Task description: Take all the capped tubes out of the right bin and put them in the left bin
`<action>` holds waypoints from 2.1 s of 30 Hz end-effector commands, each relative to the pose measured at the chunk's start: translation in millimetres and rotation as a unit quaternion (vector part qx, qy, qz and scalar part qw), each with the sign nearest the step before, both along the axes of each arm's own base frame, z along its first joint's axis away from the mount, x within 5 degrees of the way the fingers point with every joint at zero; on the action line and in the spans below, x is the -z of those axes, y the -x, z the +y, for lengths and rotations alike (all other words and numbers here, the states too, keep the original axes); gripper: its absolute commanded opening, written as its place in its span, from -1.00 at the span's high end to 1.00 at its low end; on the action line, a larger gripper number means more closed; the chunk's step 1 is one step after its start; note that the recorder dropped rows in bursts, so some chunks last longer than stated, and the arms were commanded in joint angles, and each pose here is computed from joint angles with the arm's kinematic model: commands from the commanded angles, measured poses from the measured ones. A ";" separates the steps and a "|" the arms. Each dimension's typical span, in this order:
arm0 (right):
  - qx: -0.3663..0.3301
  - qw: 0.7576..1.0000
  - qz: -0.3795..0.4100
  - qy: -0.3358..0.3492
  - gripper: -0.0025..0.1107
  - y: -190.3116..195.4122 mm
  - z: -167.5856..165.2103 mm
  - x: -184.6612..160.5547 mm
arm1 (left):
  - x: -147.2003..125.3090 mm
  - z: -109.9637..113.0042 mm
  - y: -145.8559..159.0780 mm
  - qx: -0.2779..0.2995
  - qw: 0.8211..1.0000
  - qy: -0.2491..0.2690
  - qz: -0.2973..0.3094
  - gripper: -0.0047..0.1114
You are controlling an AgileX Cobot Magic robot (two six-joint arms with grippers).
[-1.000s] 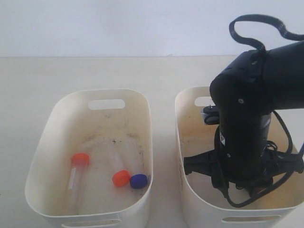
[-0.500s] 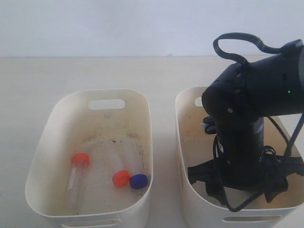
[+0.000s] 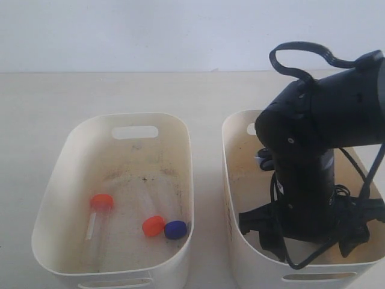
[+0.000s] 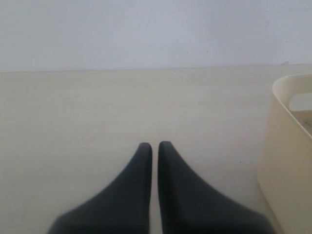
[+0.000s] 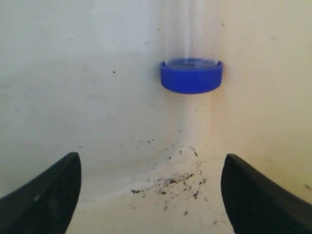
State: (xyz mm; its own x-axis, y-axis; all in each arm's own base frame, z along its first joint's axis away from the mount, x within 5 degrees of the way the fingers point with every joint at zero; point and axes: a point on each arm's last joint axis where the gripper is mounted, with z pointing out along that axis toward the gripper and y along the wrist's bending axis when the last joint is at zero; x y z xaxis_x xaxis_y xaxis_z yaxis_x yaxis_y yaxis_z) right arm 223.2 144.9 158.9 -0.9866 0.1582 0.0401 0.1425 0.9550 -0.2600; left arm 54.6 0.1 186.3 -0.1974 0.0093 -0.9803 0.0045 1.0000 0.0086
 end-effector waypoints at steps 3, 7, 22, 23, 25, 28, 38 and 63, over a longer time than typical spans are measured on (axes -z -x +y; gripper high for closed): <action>0.000 0.998 0.042 0.038 -0.36 0.2 -2.5 19.5 | -1.7 -0.2 -0.2 -0.001 1.000 0.007 -0.004 0.84; 0.000 0.997 0.060 0.051 -0.36 0.4 -2.6 29.2 | -1.5 -0.2 -0.2 -0.001 1.000 0.007 -0.003 0.84; -0.007 0.994 0.093 0.057 0.33 0.9 -0.4 49.5 | -1.5 -0.2 -0.2 -0.001 1.000 0.007 -0.003 0.84; -0.007 0.994 0.094 0.058 0.47 1.0 -0.5 49.6 | -1.5 -0.2 -0.2 -0.001 1.000 0.007 -0.003 0.84; -0.008 0.994 0.093 0.058 0.74 0.6 -0.4 50.0 | -1.7 -0.2 -0.2 -0.001 1.000 0.007 -0.004 0.84; -0.008 0.995 0.088 0.054 0.96 -0.1 0.2 50.5 | -1.7 -0.2 -0.2 -0.001 1.000 0.007 -0.004 0.84; -0.007 0.989 0.102 0.106 0.88 -0.3 -6.8 43.6 | -1.7 -0.2 -0.2 -0.001 1.000 0.007 -0.004 0.84; -0.033 0.991 0.108 0.076 -0.14 -3.8 -0.3 66.2 | -1.9 -0.2 -0.3 -0.001 1.000 0.007 -0.005 0.84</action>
